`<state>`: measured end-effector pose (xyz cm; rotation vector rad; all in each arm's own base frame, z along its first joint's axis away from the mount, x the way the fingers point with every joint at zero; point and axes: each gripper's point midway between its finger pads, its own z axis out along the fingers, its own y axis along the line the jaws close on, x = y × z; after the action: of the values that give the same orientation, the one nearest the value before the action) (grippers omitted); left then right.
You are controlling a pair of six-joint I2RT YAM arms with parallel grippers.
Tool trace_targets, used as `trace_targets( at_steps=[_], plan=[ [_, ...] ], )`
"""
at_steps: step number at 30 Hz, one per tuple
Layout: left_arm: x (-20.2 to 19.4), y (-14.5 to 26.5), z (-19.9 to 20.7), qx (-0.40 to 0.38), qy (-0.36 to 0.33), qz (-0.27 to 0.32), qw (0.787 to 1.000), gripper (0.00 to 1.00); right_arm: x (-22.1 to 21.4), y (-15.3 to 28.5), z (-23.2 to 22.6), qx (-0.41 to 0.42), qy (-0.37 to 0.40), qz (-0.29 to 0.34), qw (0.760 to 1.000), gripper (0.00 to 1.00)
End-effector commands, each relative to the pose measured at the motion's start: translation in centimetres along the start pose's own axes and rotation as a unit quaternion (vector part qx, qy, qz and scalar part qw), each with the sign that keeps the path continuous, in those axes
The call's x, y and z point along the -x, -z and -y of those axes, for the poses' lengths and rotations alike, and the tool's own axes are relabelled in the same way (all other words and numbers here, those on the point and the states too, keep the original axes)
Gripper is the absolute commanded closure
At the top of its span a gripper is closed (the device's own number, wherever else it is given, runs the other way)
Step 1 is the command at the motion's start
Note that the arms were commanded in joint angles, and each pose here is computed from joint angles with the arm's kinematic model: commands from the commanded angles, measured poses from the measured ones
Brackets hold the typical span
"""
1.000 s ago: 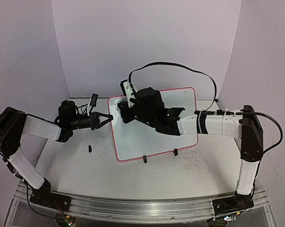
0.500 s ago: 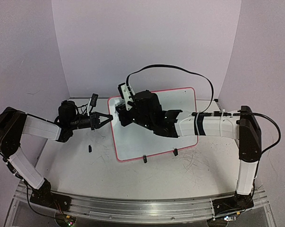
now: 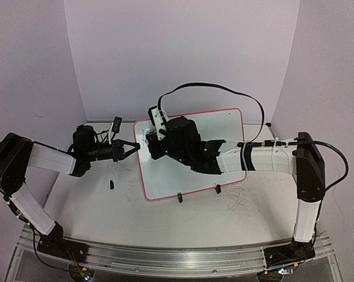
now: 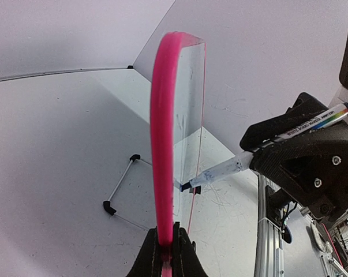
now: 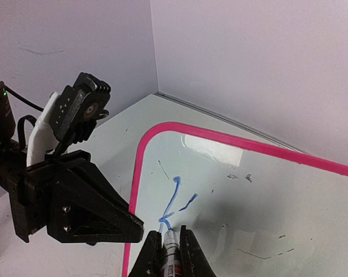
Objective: Write a sentence on the whiteboard
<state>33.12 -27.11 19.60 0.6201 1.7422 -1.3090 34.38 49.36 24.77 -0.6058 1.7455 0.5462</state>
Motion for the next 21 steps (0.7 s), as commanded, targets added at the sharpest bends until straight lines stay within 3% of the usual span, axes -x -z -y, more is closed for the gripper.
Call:
trace_targets(
  at_steps=[1, 11, 17, 21],
  plan=[
    [2.0, -0.2, 2.7, -0.039, -0.059, 0.011, 0.997, 1.0, 0.4, 0.9, 2.1, -0.041, 0.001, 0.003, 0.999, 1.0],
    [1.9, -0.2, 2.6, -0.038, -0.058, 0.011, 0.998, 1.0, 0.2, 2.0, 3.0, -0.054, 0.0, 0.0, 0.999, 1.0],
    [1.8, -0.3, 2.4, -0.036, -0.056, 0.009, 0.998, 1.0, 4.3, 4.0, 0.3, 0.035, -0.018, 0.052, 0.998, 1.0],
    [1.8, -0.3, 2.4, -0.036, -0.056, 0.009, 0.998, 1.0, 5.3, 3.2, 1.7, 0.039, -0.034, 0.06, 0.997, 1.0]
  ],
)
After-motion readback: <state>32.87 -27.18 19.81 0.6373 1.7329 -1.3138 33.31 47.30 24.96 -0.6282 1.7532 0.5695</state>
